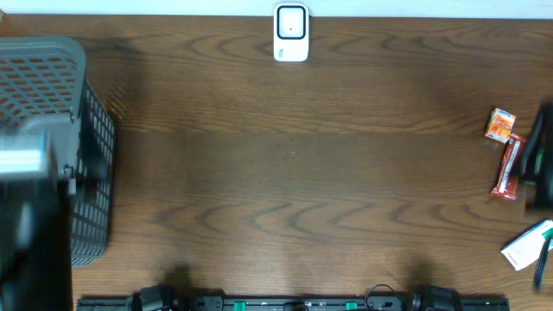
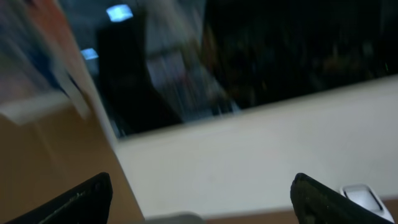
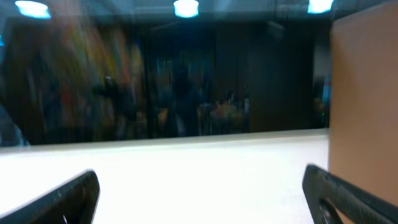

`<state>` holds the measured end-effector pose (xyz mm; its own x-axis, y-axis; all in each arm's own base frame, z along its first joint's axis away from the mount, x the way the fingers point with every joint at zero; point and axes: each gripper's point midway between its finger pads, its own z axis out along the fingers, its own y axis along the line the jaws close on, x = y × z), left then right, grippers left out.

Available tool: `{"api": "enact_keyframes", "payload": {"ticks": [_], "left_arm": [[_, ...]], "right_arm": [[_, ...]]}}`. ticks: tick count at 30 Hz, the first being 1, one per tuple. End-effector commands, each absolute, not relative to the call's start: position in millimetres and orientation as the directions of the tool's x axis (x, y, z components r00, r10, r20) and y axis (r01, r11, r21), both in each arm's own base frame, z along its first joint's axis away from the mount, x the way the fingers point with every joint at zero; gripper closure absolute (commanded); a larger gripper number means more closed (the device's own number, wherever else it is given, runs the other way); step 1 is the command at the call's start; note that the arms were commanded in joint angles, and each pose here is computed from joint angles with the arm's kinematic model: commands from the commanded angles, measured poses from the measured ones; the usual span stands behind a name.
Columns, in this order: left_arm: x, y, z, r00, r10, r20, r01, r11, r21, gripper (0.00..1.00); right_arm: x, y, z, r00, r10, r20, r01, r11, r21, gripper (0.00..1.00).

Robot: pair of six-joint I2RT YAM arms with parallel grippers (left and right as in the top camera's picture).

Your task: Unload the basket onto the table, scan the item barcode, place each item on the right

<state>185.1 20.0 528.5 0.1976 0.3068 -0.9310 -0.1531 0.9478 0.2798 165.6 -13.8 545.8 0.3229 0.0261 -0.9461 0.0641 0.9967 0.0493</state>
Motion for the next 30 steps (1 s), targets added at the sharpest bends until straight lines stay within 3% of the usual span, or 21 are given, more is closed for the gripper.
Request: {"api": "enact_keyframes", "payload": {"ticks": [1, 4, 10, 14, 17, 25, 30], "left_arm": [[167, 19, 517, 0.204, 0.333, -0.921, -0.182, 0.937, 0.298, 0.09], [156, 16, 513, 0.215, 0.331, -0.919, -0.184, 0.938, 0.295, 0.09], [156, 1, 502, 0.207, 0.272, -0.940, -0.080, 0.962, 0.261, 0.09], [146, -25, 503, 0.257, 0.276, -0.926, 0.044, 0.954, 0.296, 0.09], [136, -28, 503, 0.274, 0.280, -0.920, 0.042, 0.952, 0.302, 0.09], [119, -51, 482, 0.318, 0.265, -0.910, 0.140, 0.936, 0.322, 0.09], [111, -56, 475, 0.357, 0.264, -0.896, 0.155, 0.929, 0.336, 0.09]], "right_arm": [[132, -15, 534, 0.415, 0.020, -0.910, 0.096, 0.993, 0.065, 0.01], [123, -22, 523, 0.425, 0.060, -0.903, 0.128, 0.984, 0.125, 0.01], [141, -34, 483, 0.308, 0.151, -0.939, 0.168, 0.963, 0.210, 0.01], [131, -12, 476, 0.313, 0.180, -0.933, 0.038, 0.979, 0.201, 0.01], [113, 0, 470, 0.324, 0.204, -0.924, -0.046, 0.979, 0.200, 0.01], [56, 1, 464, 0.422, 0.153, -0.894, -0.070, 0.988, 0.136, 0.01], [50, 1, 465, 0.431, 0.159, -0.888, -0.083, 0.987, 0.136, 0.01]]}}
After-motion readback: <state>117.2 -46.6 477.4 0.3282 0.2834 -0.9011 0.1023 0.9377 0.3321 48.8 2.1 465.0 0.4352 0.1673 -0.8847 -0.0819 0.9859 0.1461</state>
